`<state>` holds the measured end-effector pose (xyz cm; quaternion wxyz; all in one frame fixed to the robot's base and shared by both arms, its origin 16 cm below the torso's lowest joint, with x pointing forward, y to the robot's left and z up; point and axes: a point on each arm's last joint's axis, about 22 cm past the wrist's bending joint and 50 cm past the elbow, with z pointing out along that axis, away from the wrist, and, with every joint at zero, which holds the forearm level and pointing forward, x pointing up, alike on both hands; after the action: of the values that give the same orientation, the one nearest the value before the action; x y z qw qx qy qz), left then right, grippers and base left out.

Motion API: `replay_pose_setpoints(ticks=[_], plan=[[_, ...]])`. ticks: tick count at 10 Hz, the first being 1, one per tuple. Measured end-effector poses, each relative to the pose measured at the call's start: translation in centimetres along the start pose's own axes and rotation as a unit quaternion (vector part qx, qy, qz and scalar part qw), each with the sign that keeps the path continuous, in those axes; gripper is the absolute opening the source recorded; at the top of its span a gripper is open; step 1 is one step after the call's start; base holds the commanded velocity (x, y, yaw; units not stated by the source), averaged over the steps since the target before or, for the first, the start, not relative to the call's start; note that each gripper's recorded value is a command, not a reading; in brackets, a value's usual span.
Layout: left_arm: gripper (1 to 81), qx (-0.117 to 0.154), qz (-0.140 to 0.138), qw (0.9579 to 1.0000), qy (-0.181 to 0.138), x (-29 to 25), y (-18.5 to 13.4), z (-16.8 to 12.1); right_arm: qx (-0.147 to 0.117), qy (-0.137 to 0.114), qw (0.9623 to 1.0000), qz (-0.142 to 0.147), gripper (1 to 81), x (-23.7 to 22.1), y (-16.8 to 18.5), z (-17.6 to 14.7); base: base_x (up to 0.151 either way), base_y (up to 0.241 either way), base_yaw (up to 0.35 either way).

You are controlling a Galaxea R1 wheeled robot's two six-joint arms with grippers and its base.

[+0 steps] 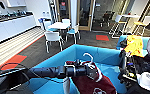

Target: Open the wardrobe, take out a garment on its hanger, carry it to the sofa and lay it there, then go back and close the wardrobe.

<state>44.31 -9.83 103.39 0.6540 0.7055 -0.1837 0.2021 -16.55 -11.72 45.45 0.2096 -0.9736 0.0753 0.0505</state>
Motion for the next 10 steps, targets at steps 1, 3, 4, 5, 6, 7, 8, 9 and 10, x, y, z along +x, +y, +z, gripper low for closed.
replay_pose_setpoints(ticks=[1, 3, 4, 5, 6, 7, 8, 9, 10], plan=[[1.0, 0.000, 0.000, 1.0000, 0.000, 0.0, 0.0, 0.0, 0.000, 0.000, 1.0000, 0.000, 81.1, 0.0, 0.0, 0.0, 0.079, 0.000, 0.000], [1.0, 0.000, 0.000, 1.0000, 0.000, 0.0, 0.0, 0.0, 0.000, 0.000, 1.0000, 0.000, 81.1, 0.1, 0.0, 0.0, 0.000, 0.000, 0.000], [1.0, 0.002, -0.001, 1.0000, 0.000, 0.0, -0.2, 0.0, 0.000, 0.001, 1.0000, 0.000, 81.1, 0.1, 0.0, 0.0, 0.000, 0.000, 0.000], [1.0, 0.001, 0.000, 1.0000, 0.001, 0.1, -0.2, -0.1, 0.000, 0.000, 1.0000, 0.001, 81.1, 0.0, 0.0, 0.0, 0.000, 0.000, 0.000], [1.0, 0.001, 0.000, 1.0000, 0.001, 0.0, -0.1, -0.1, 0.000, -0.001, 1.0000, 0.001, 81.1, -0.3, 0.0, 0.0, 0.000, 0.000, 0.000], [1.0, 0.000, 0.000, 1.0000, 0.001, 0.1, -0.1, -0.2, 0.000, -0.002, 1.0000, 0.001, 81.1, -0.4, 0.0, -0.1, 0.000, 0.000, 0.000], [1.0, 0.002, 0.000, 1.0000, 0.005, 0.2, -0.1, -0.5, 0.001, -0.005, 1.0000, -0.003, 81.1, -0.3, 0.0, -0.1, 0.000, 0.000, 0.000], [1.0, 0.006, -0.001, 0.9999, 0.013, 0.4, -0.2, -1.4, 0.002, -0.008, 0.9999, -0.011, 81.1, 0.0, 0.0, 0.0, 0.000, 0.000, 0.000], [1.0, 0.012, -0.003, 0.9996, 0.024, 0.7, -0.4, -2.5, 0.003, -0.011, 0.9997, -0.021, 81.1, 0.5, 0.0, 0.1, 0.000, 0.000, 0.000]])
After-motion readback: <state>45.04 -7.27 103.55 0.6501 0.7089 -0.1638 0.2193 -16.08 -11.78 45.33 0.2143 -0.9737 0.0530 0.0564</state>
